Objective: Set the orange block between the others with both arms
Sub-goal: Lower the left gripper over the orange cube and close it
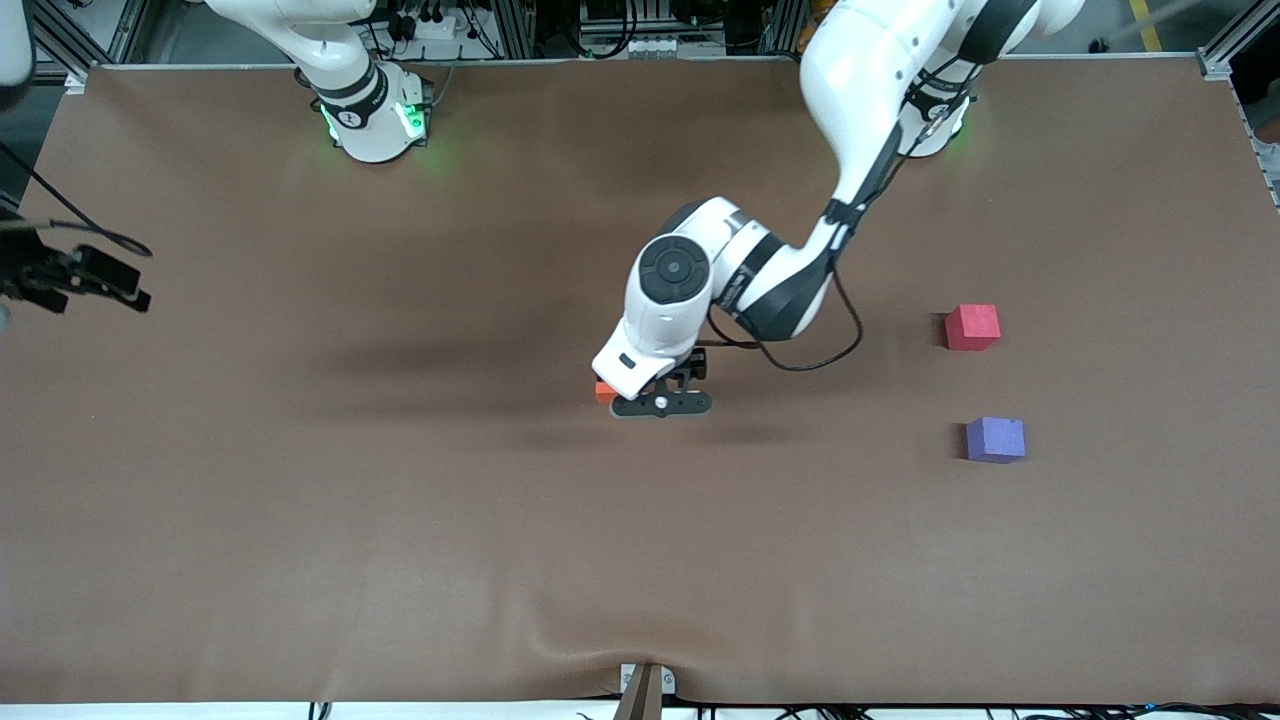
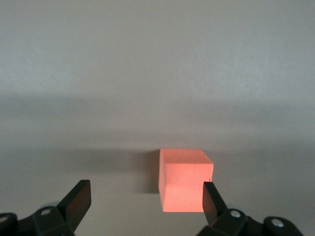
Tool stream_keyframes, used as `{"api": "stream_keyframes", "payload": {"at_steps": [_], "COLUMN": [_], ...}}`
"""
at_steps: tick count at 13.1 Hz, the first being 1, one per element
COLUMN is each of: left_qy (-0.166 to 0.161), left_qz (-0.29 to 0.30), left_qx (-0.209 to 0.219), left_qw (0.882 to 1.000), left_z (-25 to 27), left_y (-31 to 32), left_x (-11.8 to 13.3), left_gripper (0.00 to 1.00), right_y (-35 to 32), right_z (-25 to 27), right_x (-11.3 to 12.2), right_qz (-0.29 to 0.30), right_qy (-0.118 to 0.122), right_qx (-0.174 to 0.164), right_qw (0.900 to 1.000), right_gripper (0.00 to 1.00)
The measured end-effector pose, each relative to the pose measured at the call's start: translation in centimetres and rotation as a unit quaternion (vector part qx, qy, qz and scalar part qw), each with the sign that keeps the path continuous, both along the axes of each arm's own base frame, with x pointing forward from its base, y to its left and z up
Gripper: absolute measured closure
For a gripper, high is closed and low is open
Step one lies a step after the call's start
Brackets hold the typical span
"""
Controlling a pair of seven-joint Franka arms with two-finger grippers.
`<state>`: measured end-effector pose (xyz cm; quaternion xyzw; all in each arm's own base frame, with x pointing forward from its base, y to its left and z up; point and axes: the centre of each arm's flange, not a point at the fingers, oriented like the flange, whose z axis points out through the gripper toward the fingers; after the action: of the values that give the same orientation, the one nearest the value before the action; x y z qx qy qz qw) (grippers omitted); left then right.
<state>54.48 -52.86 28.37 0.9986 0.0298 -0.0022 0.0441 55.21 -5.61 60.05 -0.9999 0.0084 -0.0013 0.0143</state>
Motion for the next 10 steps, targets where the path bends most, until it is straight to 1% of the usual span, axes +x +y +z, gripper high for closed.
{"api": "stream_keyframes", "payload": {"at_steps": [2,5,6,10], "left_qy": [0.003,-0.010,-0.013,-0.018], "left_qz": [0.003,0.010,0.010,0.013], "left_qx": [0.004,-0.009,-0.013,-0.013], "left_qw": [1.000,1.000,1.000,1.000], "left_z": [-1.9,-3.7,-4.3,-5.3], "left_y": [-1.8,-3.3,-3.6,-3.4], "left_x": [-1.7,-2.4,-2.5,-2.1], "left_gripper": [0.00,0.00,0.00,0.00], "right_y": [0.0,0.5,1.0,2.0], "right_z": [0.9,0.9,0.9,1.8], "right_x": [-1.0,-1.7,-1.8,-1.7], "right_qz": [-0.002,-0.010,-0.010,-0.007], "right_qy": [0.007,0.028,0.032,0.022], "right_qx": [0.001,0.003,0.002,-0.002], "right_qw": [1.000,1.000,0.999,1.000], "right_gripper": [0.00,0.00,0.00,0.00]}}
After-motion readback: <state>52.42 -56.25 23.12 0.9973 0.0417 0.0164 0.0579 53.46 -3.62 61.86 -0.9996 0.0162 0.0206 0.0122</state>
